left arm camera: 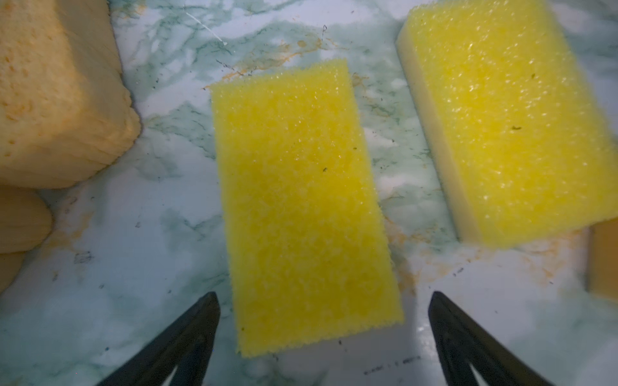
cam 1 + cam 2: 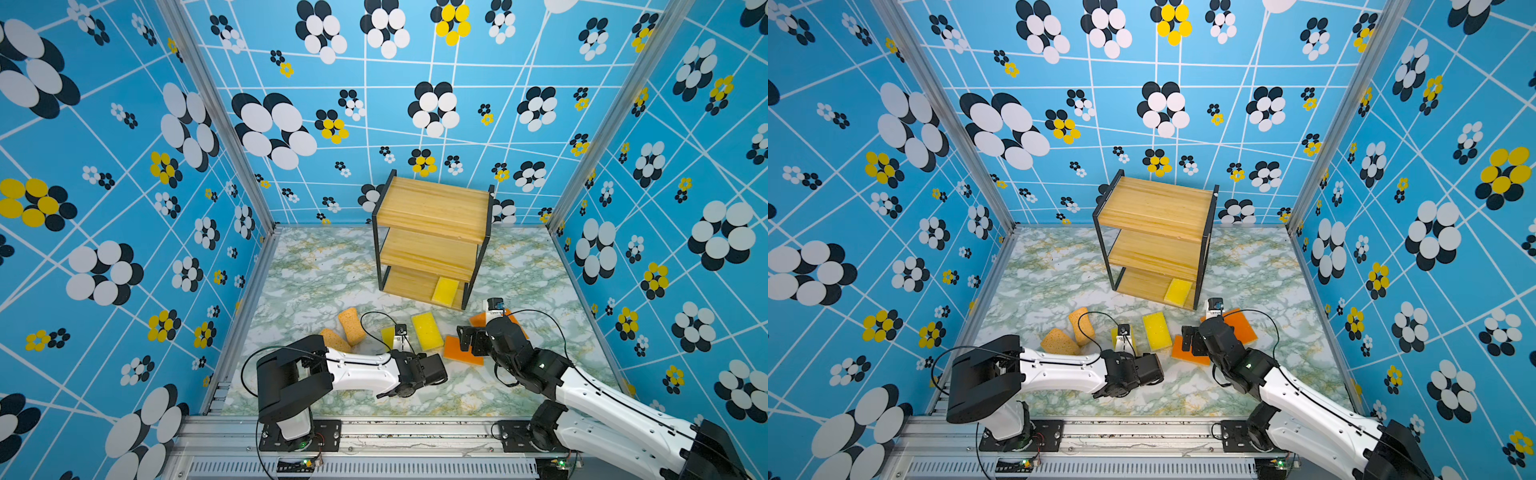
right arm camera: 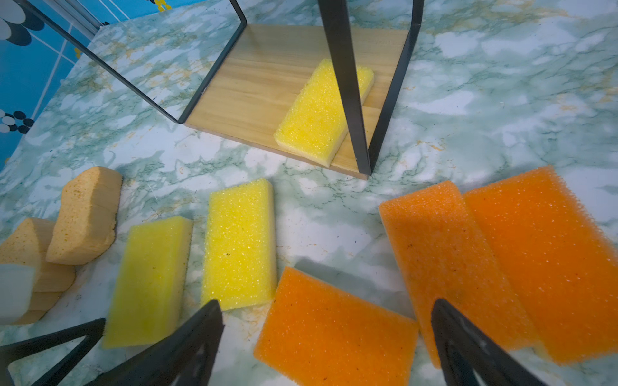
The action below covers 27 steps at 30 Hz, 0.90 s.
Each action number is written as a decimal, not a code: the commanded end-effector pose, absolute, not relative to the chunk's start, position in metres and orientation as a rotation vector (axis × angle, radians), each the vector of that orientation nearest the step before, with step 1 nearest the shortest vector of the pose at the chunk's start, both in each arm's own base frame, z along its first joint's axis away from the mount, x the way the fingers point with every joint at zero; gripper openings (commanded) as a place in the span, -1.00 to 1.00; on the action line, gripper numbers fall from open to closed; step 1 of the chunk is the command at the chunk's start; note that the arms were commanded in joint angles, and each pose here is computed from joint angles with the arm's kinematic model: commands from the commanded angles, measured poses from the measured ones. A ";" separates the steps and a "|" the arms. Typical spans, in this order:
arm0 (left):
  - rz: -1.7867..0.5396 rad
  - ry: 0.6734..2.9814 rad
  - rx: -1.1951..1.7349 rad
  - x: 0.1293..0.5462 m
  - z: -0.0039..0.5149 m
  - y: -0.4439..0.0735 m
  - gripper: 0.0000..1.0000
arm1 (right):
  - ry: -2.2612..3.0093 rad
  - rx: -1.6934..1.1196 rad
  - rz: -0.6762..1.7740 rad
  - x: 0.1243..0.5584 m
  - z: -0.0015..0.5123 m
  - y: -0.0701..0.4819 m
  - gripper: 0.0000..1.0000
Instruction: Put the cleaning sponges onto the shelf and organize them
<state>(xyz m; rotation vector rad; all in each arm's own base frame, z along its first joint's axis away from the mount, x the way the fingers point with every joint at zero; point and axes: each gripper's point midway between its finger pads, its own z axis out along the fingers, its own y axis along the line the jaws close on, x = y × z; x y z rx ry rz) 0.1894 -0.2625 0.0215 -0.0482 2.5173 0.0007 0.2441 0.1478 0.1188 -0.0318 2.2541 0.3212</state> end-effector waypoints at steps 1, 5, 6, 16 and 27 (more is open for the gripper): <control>0.030 2.535 -0.053 0.190 0.016 -0.261 0.98 | 2.256 -0.032 0.302 0.247 0.119 0.146 0.99; 0.030 2.537 -0.086 0.189 0.012 -0.254 0.98 | 2.259 -0.041 0.296 0.248 0.117 0.148 0.99; 0.033 2.538 -0.090 0.188 0.011 -0.251 0.98 | 2.258 -0.039 0.297 0.248 0.118 0.148 0.99; 0.049 2.539 -0.156 0.180 0.007 -0.222 0.86 | 2.262 -0.035 0.303 0.250 0.115 0.150 0.99; 0.077 2.548 -0.114 0.179 0.005 -0.221 0.39 | 2.273 -0.049 0.297 0.253 0.114 0.155 0.99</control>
